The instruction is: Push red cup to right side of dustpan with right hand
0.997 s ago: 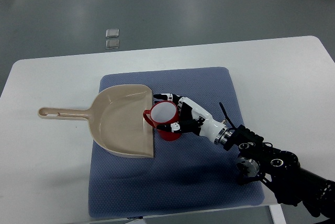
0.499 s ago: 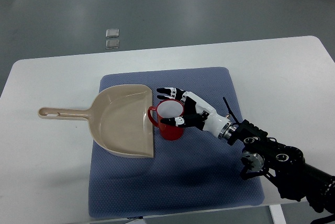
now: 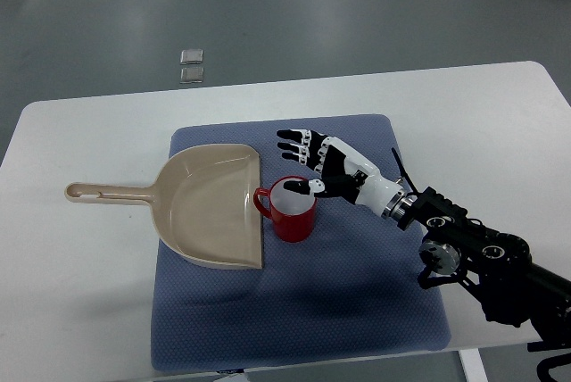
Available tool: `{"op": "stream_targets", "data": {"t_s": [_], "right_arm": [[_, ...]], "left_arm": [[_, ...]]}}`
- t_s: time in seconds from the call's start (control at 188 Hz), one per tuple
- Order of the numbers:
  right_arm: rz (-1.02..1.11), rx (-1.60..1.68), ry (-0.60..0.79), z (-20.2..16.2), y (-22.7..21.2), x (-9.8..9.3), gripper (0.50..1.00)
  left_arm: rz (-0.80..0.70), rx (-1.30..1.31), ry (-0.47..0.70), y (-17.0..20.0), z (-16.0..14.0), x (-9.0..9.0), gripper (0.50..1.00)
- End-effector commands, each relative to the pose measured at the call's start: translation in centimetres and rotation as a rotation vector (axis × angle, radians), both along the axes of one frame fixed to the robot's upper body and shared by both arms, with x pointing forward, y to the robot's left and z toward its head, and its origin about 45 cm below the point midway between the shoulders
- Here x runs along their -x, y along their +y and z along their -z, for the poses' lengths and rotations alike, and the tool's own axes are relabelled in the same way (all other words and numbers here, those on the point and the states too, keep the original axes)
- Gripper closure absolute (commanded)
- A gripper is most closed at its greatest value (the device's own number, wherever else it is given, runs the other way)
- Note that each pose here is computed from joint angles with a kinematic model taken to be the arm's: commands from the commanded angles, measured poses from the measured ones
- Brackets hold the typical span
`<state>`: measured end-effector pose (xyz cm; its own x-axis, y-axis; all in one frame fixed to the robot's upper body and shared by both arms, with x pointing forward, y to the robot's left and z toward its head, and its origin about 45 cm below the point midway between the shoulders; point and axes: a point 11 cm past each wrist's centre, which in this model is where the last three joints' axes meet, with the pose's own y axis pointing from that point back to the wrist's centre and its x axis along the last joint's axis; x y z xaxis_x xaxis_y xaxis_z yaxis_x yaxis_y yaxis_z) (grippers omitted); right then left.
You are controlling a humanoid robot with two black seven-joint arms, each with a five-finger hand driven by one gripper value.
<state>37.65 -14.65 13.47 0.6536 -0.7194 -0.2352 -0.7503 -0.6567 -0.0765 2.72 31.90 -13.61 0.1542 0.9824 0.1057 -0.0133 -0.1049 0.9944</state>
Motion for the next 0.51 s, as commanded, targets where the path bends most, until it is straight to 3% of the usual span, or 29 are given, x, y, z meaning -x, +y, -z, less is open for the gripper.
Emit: {"op": "stream_targets", "data": {"t_s": [0.0, 0.095, 0.302, 0.504], "right_arm": [[0.1, -0.096, 0.02, -1.4, -1.7, -1.7, 0.568], [0.21, -0.203, 0.051, -2.4, -3.2, -3.1, 0.568], [0.366, -0.388, 0.364, -1.2, -5.7, -5.2, 0.566], [0.299, -0.471, 0.328, -2.2, -6.2, -5.1, 0.566]], "left_arm": [[0.0, 0.0, 0.0, 0.0, 0.0, 0.0, 0.5], [0.001, 0.0, 0.0, 0.0, 0.0, 0.0, 0.5], [0.001, 0.0, 0.0, 0.0, 0.0, 0.0, 0.5], [0.001, 0.0, 0.0, 0.0, 0.0, 0.0, 0.5]]}}
